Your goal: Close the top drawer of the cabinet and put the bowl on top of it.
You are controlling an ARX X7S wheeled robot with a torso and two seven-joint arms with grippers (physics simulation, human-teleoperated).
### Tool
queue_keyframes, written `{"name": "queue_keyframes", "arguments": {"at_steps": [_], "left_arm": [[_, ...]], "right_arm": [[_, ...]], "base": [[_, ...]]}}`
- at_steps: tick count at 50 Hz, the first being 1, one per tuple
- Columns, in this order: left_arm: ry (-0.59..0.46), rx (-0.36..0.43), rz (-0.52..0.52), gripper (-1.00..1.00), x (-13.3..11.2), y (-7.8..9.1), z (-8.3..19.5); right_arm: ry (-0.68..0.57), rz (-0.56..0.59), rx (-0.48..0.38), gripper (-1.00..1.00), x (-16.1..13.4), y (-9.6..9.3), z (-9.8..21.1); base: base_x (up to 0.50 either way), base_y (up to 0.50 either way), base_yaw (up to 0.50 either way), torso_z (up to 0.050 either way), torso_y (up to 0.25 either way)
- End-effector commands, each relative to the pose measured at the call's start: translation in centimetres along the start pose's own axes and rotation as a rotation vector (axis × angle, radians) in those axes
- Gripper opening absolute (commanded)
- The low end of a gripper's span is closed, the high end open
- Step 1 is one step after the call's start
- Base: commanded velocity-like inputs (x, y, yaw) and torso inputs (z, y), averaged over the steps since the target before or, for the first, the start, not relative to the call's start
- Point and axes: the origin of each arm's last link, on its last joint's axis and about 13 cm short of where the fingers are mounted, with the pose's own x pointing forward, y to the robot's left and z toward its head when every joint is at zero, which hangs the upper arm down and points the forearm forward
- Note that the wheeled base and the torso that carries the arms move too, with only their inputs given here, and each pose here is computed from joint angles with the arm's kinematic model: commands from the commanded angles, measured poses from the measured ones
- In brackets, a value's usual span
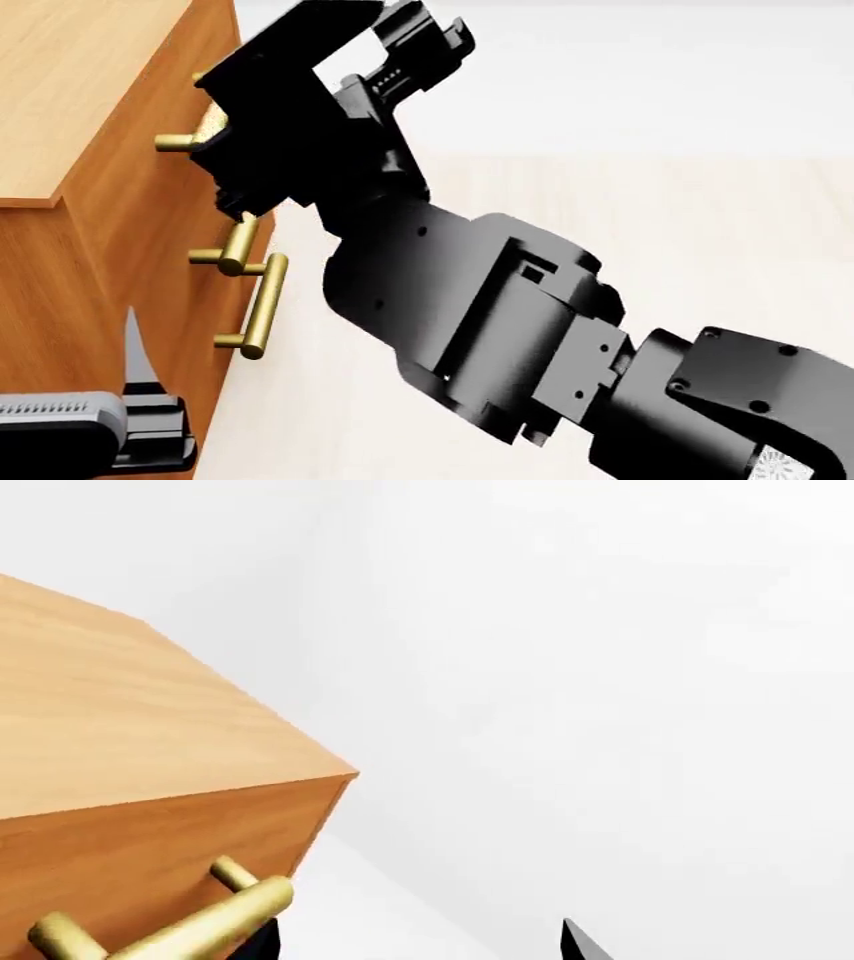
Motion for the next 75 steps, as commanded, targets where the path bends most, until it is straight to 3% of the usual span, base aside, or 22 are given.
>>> {"name": "queue_keyframes", "arguments": {"at_steps": [1, 10, 24, 34, 59, 75], "left_arm": [[0.002, -0.001, -0.001, 1.00, 0.1, 0.0, -0.1], [0.001, -0.001, 0.000, 1.00, 0.0, 0.0, 0.0], [-0.008, -0.005, -0.011, 1.00, 0.0, -0.3, 0.2], [-0.005, -0.007, -0.008, 1.00, 0.1, -0.3, 0.0], [-0.005, -0.010, -0.015, 1.00, -0.1, -0.5, 0.1], [-0.005, 0.000, -0.013, 1.00, 0.1, -0.7, 0.0]], "right_arm": [[0.029, -0.057, -0.130, 1.00, -2.8, -4.7, 2.1], [0.098, -0.091, -0.255, 1.00, -7.3, -8.6, 4.3], [0.273, -0.174, -0.353, 1.00, -15.6, -12.2, 3.9], [0.363, -0.216, -0.398, 1.00, -20.0, -14.1, 4.7], [0.556, -0.256, -0.417, 1.00, -28.1, -15.0, 3.9], [0.622, -0.269, -0.388, 1.00, -28.8, -13.7, 3.5]], "base": [[0.00, 0.00, 0.00, 0.000, 0.000], [0.00, 0.00, 0.00, 0.000, 0.000], [0.00, 0.00, 0.00, 0.000, 0.000], [0.00, 0.00, 0.00, 0.000, 0.000], [0.00, 0.00, 0.00, 0.000, 0.000], [0.00, 0.00, 0.00, 0.000, 0.000]]}}
